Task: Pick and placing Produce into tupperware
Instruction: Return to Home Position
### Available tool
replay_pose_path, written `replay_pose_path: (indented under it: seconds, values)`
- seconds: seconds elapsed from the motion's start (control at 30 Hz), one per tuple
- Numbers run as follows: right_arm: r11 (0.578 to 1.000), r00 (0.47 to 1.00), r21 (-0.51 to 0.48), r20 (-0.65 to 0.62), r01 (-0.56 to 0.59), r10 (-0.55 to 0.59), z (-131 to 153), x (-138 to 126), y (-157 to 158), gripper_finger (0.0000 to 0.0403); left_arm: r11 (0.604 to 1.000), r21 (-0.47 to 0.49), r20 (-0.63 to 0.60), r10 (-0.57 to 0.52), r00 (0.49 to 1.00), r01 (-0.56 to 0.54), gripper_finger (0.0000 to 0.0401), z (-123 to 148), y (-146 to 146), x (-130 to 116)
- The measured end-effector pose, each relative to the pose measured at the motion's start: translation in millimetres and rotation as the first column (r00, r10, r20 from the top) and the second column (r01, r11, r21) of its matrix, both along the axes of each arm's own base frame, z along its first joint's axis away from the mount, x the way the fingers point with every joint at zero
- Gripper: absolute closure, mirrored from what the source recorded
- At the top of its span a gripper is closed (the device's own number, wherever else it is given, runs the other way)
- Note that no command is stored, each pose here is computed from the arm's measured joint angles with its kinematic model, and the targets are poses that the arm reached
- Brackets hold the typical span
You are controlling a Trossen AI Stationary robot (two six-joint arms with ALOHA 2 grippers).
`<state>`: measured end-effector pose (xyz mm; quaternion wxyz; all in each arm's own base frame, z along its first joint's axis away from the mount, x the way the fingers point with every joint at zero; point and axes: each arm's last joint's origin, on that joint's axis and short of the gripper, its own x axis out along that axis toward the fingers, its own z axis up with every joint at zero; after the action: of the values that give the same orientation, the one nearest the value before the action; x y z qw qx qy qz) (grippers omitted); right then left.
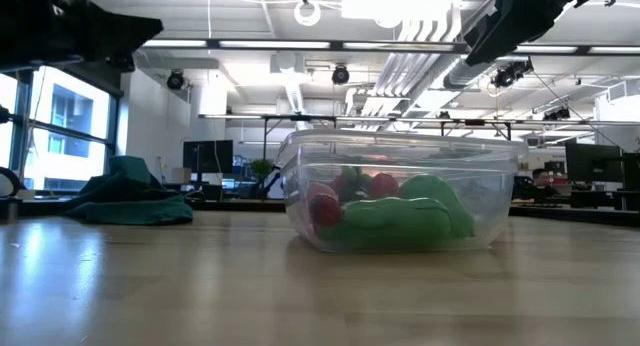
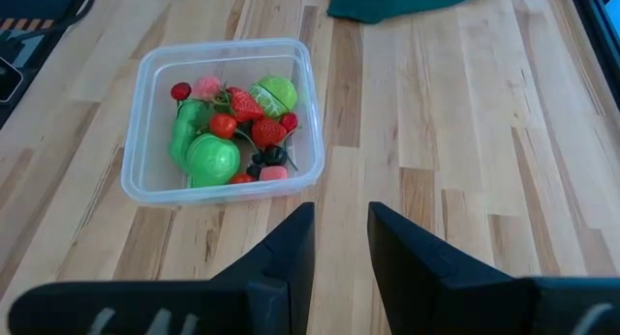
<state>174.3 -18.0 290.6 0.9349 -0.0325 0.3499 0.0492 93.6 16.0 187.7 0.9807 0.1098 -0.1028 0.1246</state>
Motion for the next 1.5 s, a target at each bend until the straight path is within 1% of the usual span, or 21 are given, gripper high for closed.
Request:
replay_pose_path:
  seconds: [0.17, 0.4, 0.53, 0.93, 1.0, 1.03, 1.1, 1.17, 1.27, 1.3, 1.4, 1.5]
  values:
    - [1.000, 1.000, 0.000, 0.000, 0.000, 0.000, 0, 0, 0, 0.0313, 1.000, 0.009, -0.064, 0.018, 0.998, -0.017, 0.0398, -6, 1, 1]
    - [1.000, 1.000, 0.000, 0.000, 0.000, 0.000, 0, 0, 0, 0.0313, 1.000, -0.008, -0.210, 0.013, 0.978, -0.015, 0.0398, -20, 1, 3]
    - [1.000, 1.000, 0.000, 0.000, 0.000, 0.000, 0, 0, 0, 0.0313, 1.000, -0.008, -0.211, -0.001, 0.977, 0.000, 0.0398, -20, 0, 3]
    - [1.000, 1.000, 0.010, 0.009, 0.009, -0.009, 1, 1, 0, 0.0313, 1.000, -0.008, -0.211, -0.002, 0.978, 0.000, 0.0398, -20, 0, 3]
    - [0.998, 0.998, 0.047, 0.060, 0.030, -0.033, 5, 4, 0, 0.0313, 1.000, -0.008, -0.210, -0.002, 0.978, 0.000, 0.0398, -20, 0, 3]
    - [0.995, 0.994, 0.084, 0.091, 0.048, -0.055, 7, 6, 0, 0.0313, 1.000, -0.008, -0.210, -0.002, 0.978, 0.000, 0.0398, -20, 0, 3]
    - [0.976, 0.978, 0.195, 0.162, 0.098, -0.130, 15, 11, -1, 0.0313, 1.000, -0.008, -0.210, -0.002, 0.978, 0.000, 0.0398, -20, 0, 3]
    - [0.935, 0.945, 0.327, 0.242, 0.135, -0.221, 25, 17, -1, 0.0313, 1.000, -0.008, -0.210, -0.002, 0.978, 0.001, 0.0398, -20, 0, 3]
    - [0.855, 0.886, 0.496, 0.318, 0.148, -0.338, 39, 21, -2, 0.0313, 1.000, -0.008, -0.210, -0.002, 0.978, 0.001, 0.0398, -20, 0, 3]
    - [0.837, 0.865, 0.528, 0.344, 0.144, -0.366, 43, 22, -3, 0.0313, 1.000, -0.008, -0.210, -0.002, 0.978, 0.000, 0.0398, -20, 0, 3]
    - [0.814, 0.800, 0.562, 0.418, 0.145, -0.431, 53, 24, -5, 0.0313, 1.000, -0.008, -0.210, -0.002, 0.978, 0.001, 0.0398, -20, 0, 3]
    - [0.800, 0.764, 0.588, 0.462, 0.116, -0.451, 59, 25, -5, 0.0313, 1.000, -0.008, -0.210, -0.002, 0.978, 0.001, 0.0398, -20, 0, 3]
